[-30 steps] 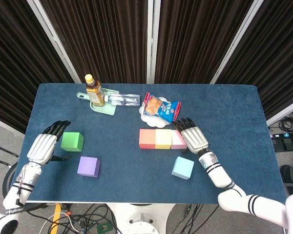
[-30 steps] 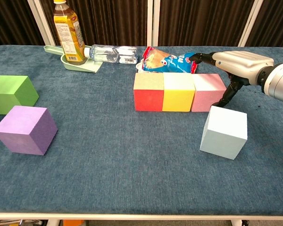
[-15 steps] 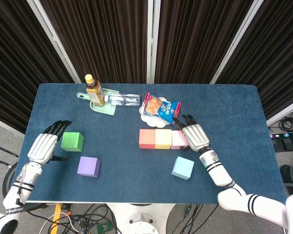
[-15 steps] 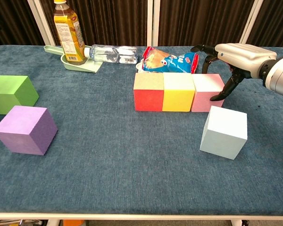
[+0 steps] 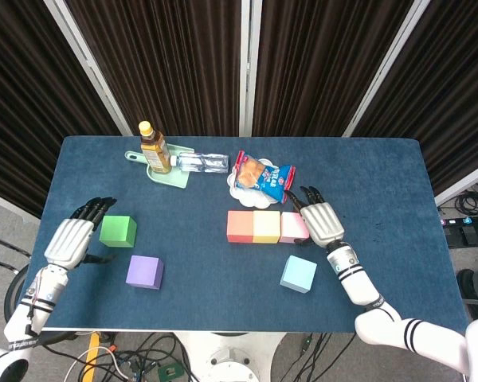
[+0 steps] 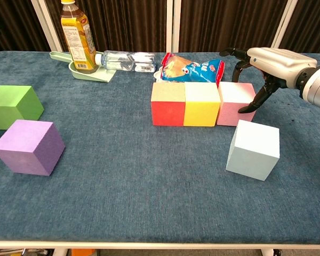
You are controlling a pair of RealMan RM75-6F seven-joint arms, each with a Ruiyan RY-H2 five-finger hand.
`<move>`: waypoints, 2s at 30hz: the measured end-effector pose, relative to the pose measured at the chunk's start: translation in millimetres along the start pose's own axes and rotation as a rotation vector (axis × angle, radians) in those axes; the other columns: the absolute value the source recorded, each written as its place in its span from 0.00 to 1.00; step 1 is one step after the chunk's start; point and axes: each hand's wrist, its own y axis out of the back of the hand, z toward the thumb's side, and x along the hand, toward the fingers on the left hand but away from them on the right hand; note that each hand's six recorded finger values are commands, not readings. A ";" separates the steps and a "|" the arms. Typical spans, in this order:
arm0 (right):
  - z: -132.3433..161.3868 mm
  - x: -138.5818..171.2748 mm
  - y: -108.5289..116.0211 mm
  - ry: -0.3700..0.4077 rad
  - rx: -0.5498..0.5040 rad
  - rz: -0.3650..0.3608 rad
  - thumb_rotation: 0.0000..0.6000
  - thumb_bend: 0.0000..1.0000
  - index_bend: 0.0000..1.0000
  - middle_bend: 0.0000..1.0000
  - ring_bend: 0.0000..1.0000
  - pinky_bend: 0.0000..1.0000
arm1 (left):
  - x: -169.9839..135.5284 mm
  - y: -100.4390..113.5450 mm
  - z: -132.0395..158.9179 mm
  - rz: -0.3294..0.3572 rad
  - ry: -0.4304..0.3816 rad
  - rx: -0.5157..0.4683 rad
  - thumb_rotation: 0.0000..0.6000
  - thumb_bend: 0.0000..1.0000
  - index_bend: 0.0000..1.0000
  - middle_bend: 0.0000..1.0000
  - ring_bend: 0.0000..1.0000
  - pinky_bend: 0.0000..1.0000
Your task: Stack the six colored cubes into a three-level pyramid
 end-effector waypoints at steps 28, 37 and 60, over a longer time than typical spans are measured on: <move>5.6 -4.5 -3.8 -0.002 -0.035 0.019 1.00 0.05 0.00 0.47 0.00 0.00 | -0.3 -1.3 -2.9 -0.007 0.009 -0.004 1.00 0.00 0.06 0.07 0.03 0.16; 6.1 -5.6 -6.5 -0.003 -0.042 0.031 1.00 0.03 0.00 0.45 0.00 0.00 | -0.3 -0.8 -2.9 -0.011 0.009 -0.001 1.00 0.00 0.06 0.07 0.03 0.16; 5.7 0.1 1.3 0.018 -0.058 0.030 1.00 0.00 0.00 0.09 0.00 0.00 | -2.2 0.2 -2.4 -0.013 0.009 0.002 1.00 0.00 0.06 0.07 0.03 0.16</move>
